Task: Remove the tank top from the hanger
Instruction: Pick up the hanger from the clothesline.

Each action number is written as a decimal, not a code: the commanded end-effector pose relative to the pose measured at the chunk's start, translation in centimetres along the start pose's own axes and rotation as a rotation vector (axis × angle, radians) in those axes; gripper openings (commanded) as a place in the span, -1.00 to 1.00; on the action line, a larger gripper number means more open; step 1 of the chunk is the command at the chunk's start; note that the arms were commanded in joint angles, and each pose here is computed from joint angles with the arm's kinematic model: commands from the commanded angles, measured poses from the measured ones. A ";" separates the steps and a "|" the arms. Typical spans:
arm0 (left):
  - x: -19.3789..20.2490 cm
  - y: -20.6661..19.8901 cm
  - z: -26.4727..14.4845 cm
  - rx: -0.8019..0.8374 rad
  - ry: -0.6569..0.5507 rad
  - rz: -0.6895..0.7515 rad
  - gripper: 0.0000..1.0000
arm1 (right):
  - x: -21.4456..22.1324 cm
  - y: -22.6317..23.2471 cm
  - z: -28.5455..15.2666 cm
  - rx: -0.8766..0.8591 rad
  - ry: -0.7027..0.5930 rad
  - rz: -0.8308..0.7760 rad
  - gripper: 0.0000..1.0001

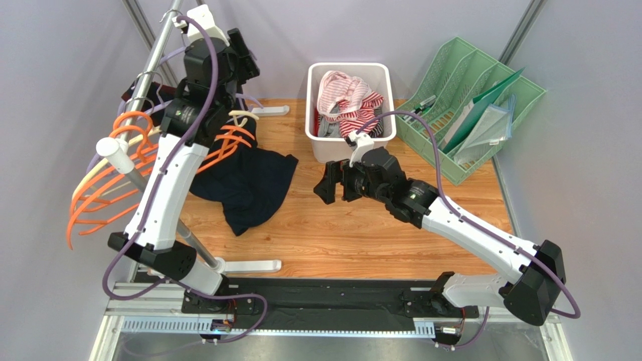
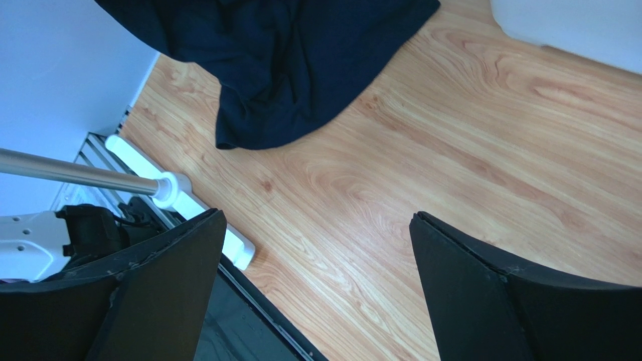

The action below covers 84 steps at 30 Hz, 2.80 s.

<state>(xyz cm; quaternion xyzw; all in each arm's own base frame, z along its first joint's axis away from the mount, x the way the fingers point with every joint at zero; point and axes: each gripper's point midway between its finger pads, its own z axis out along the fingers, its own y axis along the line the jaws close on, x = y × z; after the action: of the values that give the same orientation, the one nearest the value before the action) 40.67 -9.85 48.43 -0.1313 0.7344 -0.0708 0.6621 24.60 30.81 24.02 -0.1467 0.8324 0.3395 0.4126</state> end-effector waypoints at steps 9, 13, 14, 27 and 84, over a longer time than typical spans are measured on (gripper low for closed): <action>-5.8 0.6 7.6 -0.311 -0.490 -0.341 0.52 | -0.3 -0.2 -1.5 0.031 0.012 -0.017 1.00; -5.6 1.8 8.5 -0.404 -0.550 -0.325 0.50 | 0.1 -1.3 -1.2 0.080 0.012 -0.018 1.00; -5.2 2.6 8.3 -0.454 -0.559 -0.338 0.47 | 0.3 -1.4 -1.1 0.083 0.017 -0.019 1.00; -5.5 6.7 7.3 -0.634 -0.650 -0.313 0.41 | 2.0 -2.3 1.2 0.112 0.089 -0.026 1.00; -8.5 8.2 7.7 -0.360 -0.874 -0.489 -0.92 | 3.7 -2.3 2.7 0.074 0.139 -0.010 1.00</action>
<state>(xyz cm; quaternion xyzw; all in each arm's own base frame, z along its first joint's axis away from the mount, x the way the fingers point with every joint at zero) 50.37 1.56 48.73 -0.4484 0.3713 0.0284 0.8126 24.54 30.45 17.75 -0.1604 0.8821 0.2778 0.3450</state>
